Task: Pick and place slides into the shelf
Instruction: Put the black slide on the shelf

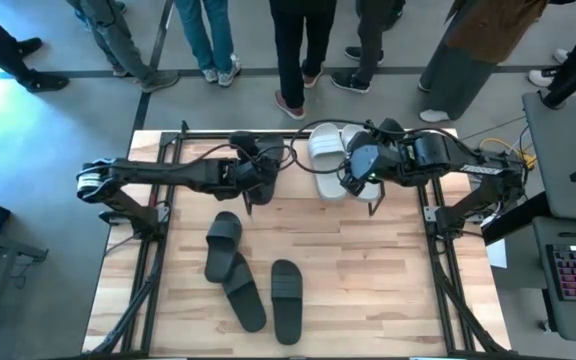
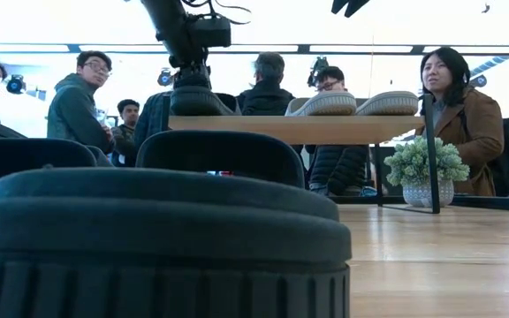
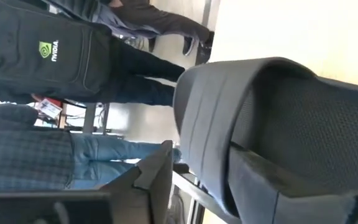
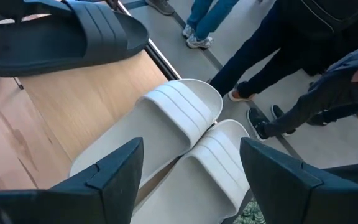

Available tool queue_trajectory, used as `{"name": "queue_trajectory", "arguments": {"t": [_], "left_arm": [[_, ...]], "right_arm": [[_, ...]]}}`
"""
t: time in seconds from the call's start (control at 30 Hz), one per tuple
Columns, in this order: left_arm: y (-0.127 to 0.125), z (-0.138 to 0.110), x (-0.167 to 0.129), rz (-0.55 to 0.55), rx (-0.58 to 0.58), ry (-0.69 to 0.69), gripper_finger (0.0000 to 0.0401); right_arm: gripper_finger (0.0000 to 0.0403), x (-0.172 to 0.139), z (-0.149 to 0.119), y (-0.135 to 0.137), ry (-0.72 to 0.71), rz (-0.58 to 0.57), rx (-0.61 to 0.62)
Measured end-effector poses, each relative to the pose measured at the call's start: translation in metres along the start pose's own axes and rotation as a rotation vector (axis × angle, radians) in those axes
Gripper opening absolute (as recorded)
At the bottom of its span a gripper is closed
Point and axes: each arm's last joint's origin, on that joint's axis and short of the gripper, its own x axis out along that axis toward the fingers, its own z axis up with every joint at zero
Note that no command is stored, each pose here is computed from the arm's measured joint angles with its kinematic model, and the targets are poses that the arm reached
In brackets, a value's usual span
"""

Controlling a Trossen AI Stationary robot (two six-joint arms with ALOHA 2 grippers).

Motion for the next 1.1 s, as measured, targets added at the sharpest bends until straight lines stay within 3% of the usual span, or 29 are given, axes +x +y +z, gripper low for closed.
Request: {"name": "queue_trajectory", "arguments": {"t": [0.43,0.73,0.87,0.97,1.1], "left_arm": [[0.03,-0.012,-0.053,-0.017,-0.073,-0.146,0.0147],[0.018,-0.007,-0.041,-0.057,-0.037,-0.125,0.0147],[0.023,-0.013,-0.057,-0.073,-0.068,-0.115,0.0147],[0.029,-0.037,-0.08,-0.218,-0.113,-0.024,0.0147],[0.019,-0.069,-0.103,-0.543,-0.195,0.083,0.0146]], "right_arm": [[0.0258,0.0,0.0,0.0,0.002,0.001,-0.001],[0.0258,0.001,0.0,0.0,0.005,0.003,0.004],[0.0258,0.001,-0.001,0.001,0.02,0.037,0.004],[0.0258,0.001,-0.001,0.001,0.026,0.049,0.002],[0.0258,0.001,-0.001,0.001,0.026,0.048,0.002]]}}
